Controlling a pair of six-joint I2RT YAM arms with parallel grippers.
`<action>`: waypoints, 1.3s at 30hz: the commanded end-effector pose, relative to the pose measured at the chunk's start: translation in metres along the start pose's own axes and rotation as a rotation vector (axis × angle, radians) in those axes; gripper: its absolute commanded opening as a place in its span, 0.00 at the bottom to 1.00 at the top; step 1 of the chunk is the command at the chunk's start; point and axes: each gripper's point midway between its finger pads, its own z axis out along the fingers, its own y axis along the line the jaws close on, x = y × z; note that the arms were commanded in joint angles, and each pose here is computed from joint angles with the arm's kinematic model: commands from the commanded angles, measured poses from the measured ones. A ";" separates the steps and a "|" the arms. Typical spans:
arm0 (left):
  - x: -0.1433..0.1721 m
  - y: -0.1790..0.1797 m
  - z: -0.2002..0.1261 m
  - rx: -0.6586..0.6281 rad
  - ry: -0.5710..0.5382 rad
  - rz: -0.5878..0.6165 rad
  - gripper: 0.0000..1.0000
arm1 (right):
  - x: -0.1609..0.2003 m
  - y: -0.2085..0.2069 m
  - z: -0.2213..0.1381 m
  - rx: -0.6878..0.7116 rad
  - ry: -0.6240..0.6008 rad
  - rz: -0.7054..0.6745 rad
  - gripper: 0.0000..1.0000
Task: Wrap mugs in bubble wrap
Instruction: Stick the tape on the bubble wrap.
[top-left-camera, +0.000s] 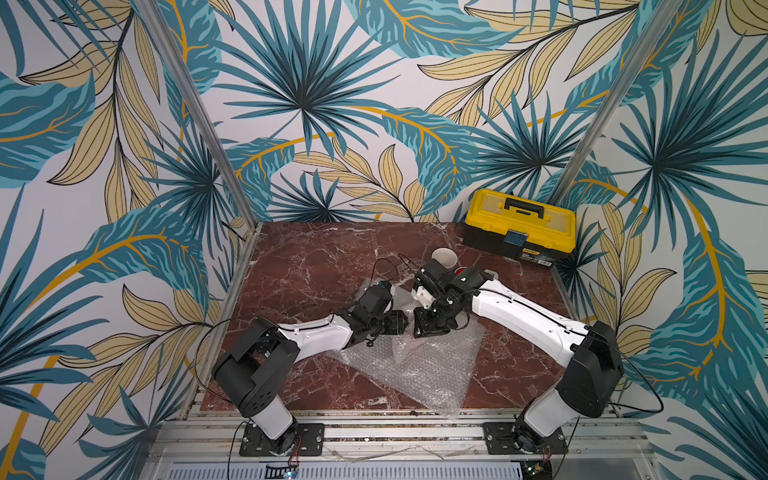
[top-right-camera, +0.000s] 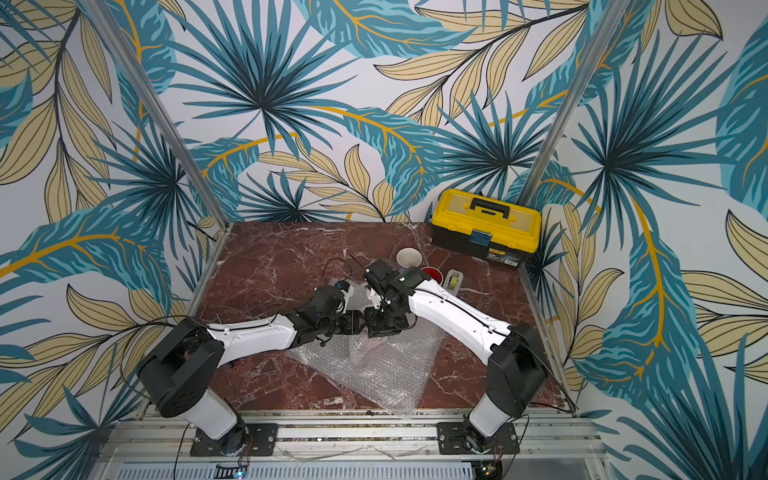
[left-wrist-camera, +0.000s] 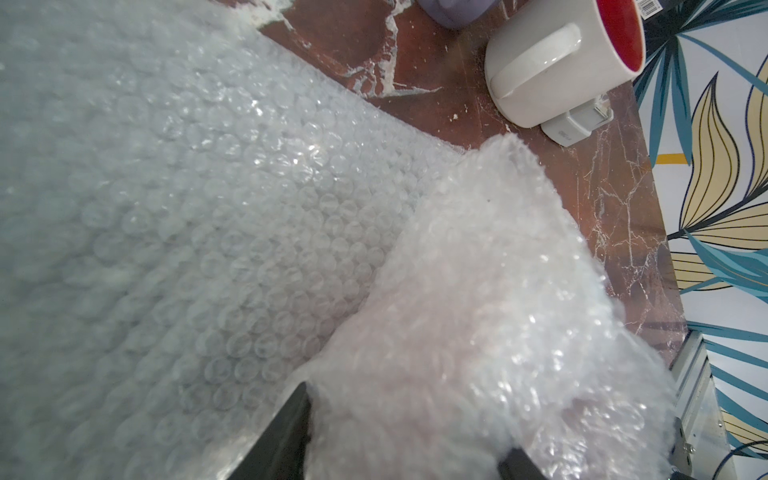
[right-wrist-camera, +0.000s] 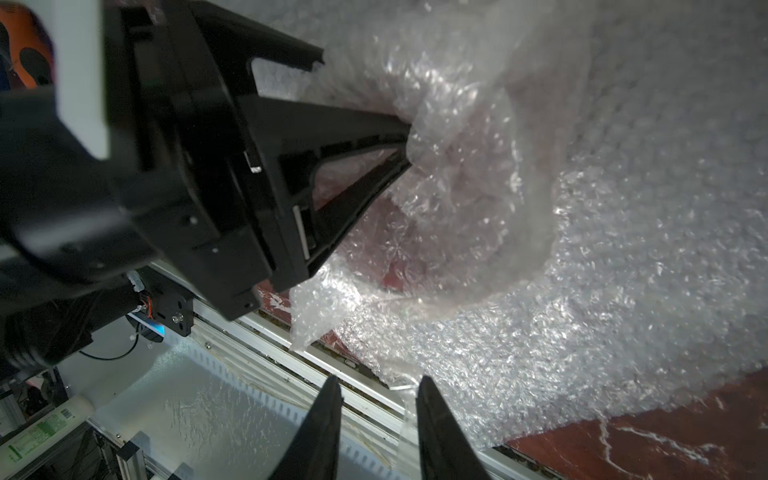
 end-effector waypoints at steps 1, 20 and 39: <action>0.016 0.009 0.007 -0.037 0.050 0.009 0.55 | -0.014 0.005 0.000 0.001 -0.049 -0.024 0.33; 0.016 0.008 0.008 -0.038 0.050 0.009 0.55 | -0.047 0.001 0.011 0.016 -0.212 0.000 0.33; 0.017 0.007 0.008 -0.035 0.054 0.007 0.54 | -0.062 -0.001 0.007 -0.025 -0.372 0.034 0.24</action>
